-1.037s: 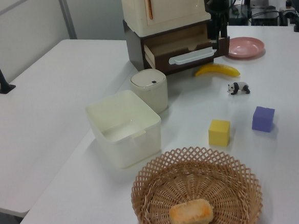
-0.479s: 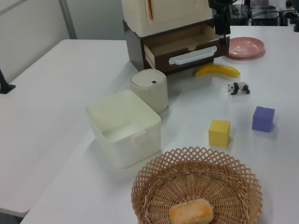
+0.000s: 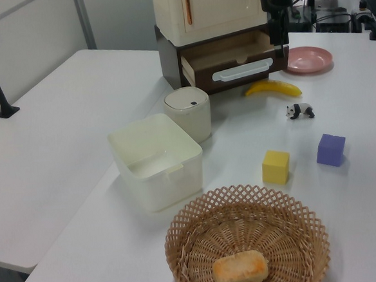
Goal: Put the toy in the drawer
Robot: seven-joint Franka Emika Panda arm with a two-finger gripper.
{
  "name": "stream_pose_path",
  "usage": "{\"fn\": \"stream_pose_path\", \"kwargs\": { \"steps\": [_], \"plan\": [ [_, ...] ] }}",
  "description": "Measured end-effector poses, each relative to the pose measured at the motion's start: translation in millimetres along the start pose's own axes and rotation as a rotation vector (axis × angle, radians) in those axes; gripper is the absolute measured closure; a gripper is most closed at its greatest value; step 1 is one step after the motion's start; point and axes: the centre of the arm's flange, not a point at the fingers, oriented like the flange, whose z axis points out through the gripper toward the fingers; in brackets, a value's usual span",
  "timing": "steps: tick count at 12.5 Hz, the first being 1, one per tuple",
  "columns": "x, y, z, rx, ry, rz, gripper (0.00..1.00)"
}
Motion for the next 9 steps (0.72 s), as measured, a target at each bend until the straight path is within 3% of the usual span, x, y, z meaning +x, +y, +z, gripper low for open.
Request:
{"fn": "stream_pose_path", "kwargs": {
  "steps": [3,9],
  "plan": [
    [13.2,-1.0,11.8,0.002,0.014,-0.003,0.00],
    [14.6,-4.7,13.8,0.002,0.013,-0.009,0.00]
  ]
}}
